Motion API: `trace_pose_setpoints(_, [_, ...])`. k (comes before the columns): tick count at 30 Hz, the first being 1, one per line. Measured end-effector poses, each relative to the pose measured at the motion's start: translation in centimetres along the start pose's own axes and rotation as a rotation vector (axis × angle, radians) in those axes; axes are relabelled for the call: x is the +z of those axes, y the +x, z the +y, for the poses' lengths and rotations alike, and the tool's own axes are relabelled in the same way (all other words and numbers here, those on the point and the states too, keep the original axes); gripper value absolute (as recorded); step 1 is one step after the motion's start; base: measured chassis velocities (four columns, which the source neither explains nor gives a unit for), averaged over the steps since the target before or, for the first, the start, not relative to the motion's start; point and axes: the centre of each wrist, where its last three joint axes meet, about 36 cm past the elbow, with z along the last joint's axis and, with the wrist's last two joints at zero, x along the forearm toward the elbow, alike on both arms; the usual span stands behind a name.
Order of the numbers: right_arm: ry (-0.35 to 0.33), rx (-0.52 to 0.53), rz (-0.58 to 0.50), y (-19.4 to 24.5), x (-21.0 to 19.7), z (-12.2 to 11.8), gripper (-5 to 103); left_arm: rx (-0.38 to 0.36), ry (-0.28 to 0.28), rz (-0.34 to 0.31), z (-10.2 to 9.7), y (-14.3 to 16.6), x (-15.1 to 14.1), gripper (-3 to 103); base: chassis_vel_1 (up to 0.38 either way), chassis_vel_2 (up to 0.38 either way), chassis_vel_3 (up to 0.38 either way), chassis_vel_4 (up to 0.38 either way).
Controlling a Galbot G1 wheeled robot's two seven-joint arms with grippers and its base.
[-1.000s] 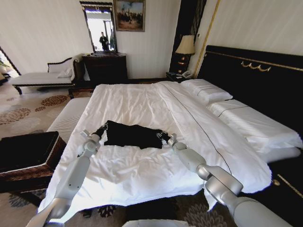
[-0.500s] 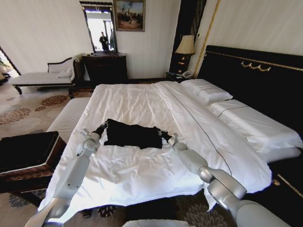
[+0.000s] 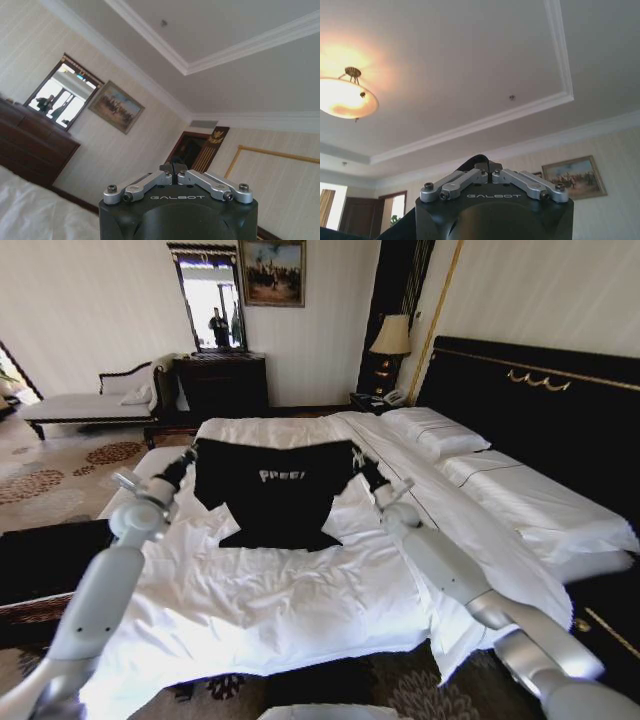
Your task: Fold the clothes on the bed and place them into the basket.
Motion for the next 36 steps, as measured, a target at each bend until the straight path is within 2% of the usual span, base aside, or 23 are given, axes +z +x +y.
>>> trace_pose_setpoints(3, [-0.016,-0.045,-0.094,-3.0,-5.4,2.3,0,0.081,-0.054,-0.048,-3.8,1.6,-4.7,0,0.0,0.0,0.0,0.0])
trace_pose_setpoints(5, [-0.021,-0.053,-0.107,-3.1,-6.3,2.9,0,0.091,-0.061,-0.052,-4.3,2.1,-5.3,0,0.0,0.0,0.0,0.0])
trace_pose_setpoints(6, [-0.033,-0.063,-0.125,-3.2,-7.6,3.8,0,0.112,-0.068,-0.057,-5.2,2.9,-6.0,0,0.0,0.0,0.0,0.0])
trace_pose_setpoints(7, [-0.061,-0.09,-0.158,-2.9,-10.0,5.9,0,0.137,-0.08,-0.072,-6.7,4.4,-7.1,0,0.0,0.0,0.0,0.0])
trace_pose_setpoints(9, [-0.08,-0.104,-0.176,-1.4,-12.2,7.6,0,0.165,-0.092,-0.084,-8.7,6.6,-8.2,0,0.0,0.0,0.0,0.0])
trace_pose_setpoints(11, [-0.084,-0.107,-0.177,-0.8,-12.6,8.0,0,0.17,-0.094,-0.082,-9.1,7.1,-8.3,0,0.0,0.0,0.0,0.0])
trace_pose_setpoints(12, [-0.083,-0.118,-0.171,2.1,-14.4,9.1,0,0.201,-0.109,-0.07,-11.0,9.2,-8.5,0,0.0,0.0,0.0,0.0])
trace_pose_setpoints(14, [-0.075,-0.126,-0.164,3.7,-15.2,9.5,0,0.214,-0.114,-0.065,-11.8,10.0,-8.5,0,0.0,0.0,0.0,0.0])
trace_pose_setpoints(15, [-0.056,-0.14,-0.159,6.1,-16.5,10.1,0,0.238,-0.117,-0.056,-13.1,11.0,-8.4,0,0.0,0.0,0.0,0.0])
trace_pose_setpoints(16, [-0.048,-0.143,-0.159,6.8,-17.0,10.2,0,0.246,-0.118,-0.052,-13.5,11.3,-8.4,0,0.0,0.0,0.0,0.0])
trace_pose_setpoints(19, [-0.006,-0.161,-0.143,13.0,-19.9,12.5,0,0.306,-0.113,-0.028,-16.9,14.4,-8.2,0,0.0,0.0,0.0,0.0])
trace_pose_setpoints(22, [-0.004,-0.161,-0.144,13.8,-20.7,13.0,0,0.319,-0.125,-0.026,-17.7,15.5,-8.3,0,0.0,0.0,0.0,0.0])
trace_pose_setpoints(23, [-0.01,-0.169,-0.145,14.6,-22.2,14.1,0,0.318,-0.13,-0.04,-18.2,16.5,-9.0,0,0.0,0.0,0.0,0.0])
trace_pose_setpoints(24, [-0.006,-0.177,-0.155,14.5,-24.4,15.2,0,0.314,-0.109,-0.051,-18.6,17.3,-10.2,0,0.0,0.0,0.0,0.0])
trace_pose_setpoints(25, [-0.006,-0.177,-0.155,14.5,-24.4,15.2,0,0.314,-0.109,-0.051,-18.6,17.3,-10.2,0,0.0,0.0,0.0,0.0])
trace_pose_setpoints(27, [0.004,-0.176,-0.167,14.0,-27.3,16.8,0,0.321,-0.097,-0.074,-19.5,18.1,-12.2,0,0.0,0.0,0.0,0.0])
trace_pose_setpoints(28, [0.014,-0.135,-0.165,13.4,-29.5,17.2,0,0.33,-0.108,-0.084,-20.4,18.6,-13.5,0,0.0,0.0,0.0,0.0])
trace_pose_setpoints(30, [0.012,-0.113,-0.155,13.2,-30.1,17.4,0,0.334,-0.116,-0.082,-20.8,18.7,-13.8,0,0.0,0.0,0.0,0.0])
trace_pose_setpoints(32, [-0.02,-0.002,-0.077,12.9,-30.2,17.6,0,0.314,-0.151,-0.02,-21.1,18.3,-13.8,0,0.0,0.0,0.0,0.0])
trace_pose_setpoints(33, [-0.04,0.036,-0.025,13.1,-29.1,17.5,0,0.285,-0.163,0.033,-20.7,17.7,-13.0,0,0.0,0.0,0.0,0.0])
trace_pose_setpoints(34, [-0.04,0.036,-0.025,13.1,-29.1,17.5,0,0.285,-0.163,0.033,-20.7,17.7,-13.0,0,0.0,0.0,0.0,0.0])
trace_pose_setpoints(35, [-0.05,0.051,0.002,13.2,-28.5,17.5,0,0.266,-0.169,0.061,-20.3,17.3,-12.5,0,0.0,0.0,0.0,0.0])
trace_pose_setpoints(36, [-0.086,0.124,0.104,13.5,-25.3,16.6,0,0.175,-0.187,0.178,-17.9,15.7,-9.9,0,0.0,0.0,0.0,0.0])
